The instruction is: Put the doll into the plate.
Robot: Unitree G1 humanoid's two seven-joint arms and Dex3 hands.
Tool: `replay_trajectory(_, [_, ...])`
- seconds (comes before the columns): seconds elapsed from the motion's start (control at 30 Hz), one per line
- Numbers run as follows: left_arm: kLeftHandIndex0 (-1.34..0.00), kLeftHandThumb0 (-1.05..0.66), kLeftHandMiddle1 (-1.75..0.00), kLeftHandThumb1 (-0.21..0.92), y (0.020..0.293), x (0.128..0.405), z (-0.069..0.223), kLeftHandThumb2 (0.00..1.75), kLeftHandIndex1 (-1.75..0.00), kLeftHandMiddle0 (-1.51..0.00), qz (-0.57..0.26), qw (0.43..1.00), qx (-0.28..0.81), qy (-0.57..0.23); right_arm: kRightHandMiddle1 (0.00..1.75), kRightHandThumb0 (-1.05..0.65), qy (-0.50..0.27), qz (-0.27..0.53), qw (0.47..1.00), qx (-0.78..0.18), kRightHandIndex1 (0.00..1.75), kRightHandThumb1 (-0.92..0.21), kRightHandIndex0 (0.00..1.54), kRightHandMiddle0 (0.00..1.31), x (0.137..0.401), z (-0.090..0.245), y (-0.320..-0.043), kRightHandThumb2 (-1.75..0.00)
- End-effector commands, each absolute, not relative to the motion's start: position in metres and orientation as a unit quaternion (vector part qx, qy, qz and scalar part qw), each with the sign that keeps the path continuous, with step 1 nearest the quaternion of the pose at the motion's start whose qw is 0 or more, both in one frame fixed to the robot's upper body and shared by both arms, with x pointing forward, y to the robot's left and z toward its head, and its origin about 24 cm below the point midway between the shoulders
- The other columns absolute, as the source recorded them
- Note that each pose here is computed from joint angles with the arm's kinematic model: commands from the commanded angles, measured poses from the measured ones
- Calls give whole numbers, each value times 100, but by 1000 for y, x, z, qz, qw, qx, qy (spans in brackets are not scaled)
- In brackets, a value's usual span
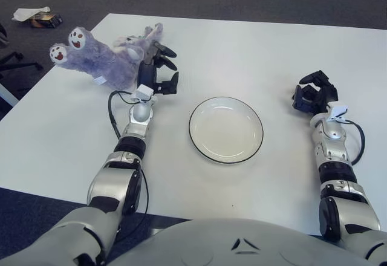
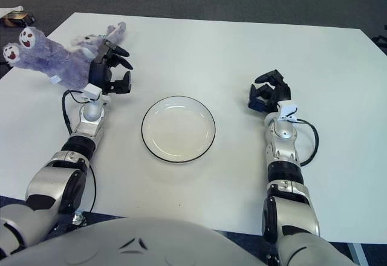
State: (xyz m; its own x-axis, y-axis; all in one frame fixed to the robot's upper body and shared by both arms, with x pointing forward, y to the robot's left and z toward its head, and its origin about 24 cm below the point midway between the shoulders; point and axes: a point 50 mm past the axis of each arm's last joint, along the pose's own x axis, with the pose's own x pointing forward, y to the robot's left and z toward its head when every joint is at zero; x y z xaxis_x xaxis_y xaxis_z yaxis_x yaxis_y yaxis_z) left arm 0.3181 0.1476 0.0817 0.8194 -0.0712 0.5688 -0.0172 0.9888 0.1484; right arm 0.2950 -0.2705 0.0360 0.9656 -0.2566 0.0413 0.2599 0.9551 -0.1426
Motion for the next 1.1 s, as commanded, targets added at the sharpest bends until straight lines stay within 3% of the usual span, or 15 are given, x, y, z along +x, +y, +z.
replay_trajectory(0.0, [-27,-1,-155,46,152,293,55,111,-175,-63,19,962,63,-265,175,-1,55,-126,988,-74,163,-31,67,38,283,13,-272,-130])
replay_trajectory(0.53, [-32,0,-146,45,167,264,82,107,-175,-65,97,942,86,-310,175,-1,17,-96,990,-98,164,-34,63,37,313,61,-270,-126])
replay_trajectory(1.07, [-34,0,-145,43,206,271,96,110,-175,-66,144,945,98,-277,175,-1,-45,-46,988,-140,164,-35,63,35,343,115,-240,-125])
